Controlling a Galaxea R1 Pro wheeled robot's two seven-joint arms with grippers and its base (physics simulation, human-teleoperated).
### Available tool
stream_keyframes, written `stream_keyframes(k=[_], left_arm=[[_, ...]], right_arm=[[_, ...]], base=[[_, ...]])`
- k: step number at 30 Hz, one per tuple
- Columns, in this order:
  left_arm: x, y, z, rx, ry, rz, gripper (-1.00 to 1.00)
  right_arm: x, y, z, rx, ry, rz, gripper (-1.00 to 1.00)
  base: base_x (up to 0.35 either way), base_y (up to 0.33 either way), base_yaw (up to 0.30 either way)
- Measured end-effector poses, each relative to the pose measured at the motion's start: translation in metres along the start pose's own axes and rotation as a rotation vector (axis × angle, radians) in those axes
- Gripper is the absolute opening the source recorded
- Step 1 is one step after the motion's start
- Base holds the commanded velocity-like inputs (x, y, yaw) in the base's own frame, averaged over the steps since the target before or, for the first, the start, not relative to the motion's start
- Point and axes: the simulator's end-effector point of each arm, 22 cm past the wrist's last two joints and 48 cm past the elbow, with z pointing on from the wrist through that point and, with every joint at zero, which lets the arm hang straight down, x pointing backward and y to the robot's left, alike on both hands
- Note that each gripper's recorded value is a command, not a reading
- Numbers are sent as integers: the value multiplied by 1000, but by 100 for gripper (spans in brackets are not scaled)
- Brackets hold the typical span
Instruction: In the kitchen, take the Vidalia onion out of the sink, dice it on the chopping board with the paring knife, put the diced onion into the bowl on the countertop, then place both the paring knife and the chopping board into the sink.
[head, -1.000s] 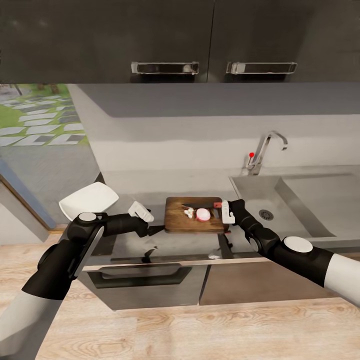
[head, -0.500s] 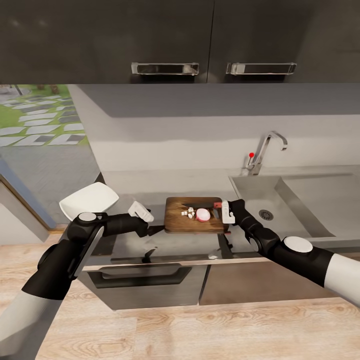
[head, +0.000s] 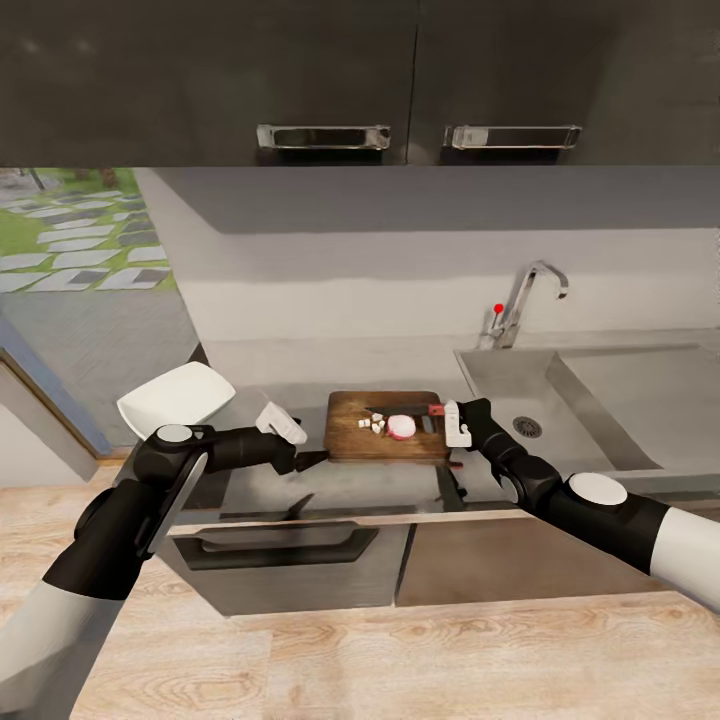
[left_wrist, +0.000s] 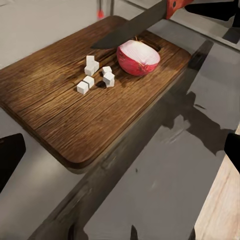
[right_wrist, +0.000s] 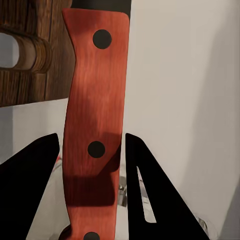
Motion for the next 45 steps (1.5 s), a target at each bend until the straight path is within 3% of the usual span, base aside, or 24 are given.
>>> stream_keyframes(k=[45], left_arm=[[11,6,12,1,-3,2,100]], right_arm=[[16,22,7,-13,20,-19,-100]], base=[[0,0,0]])
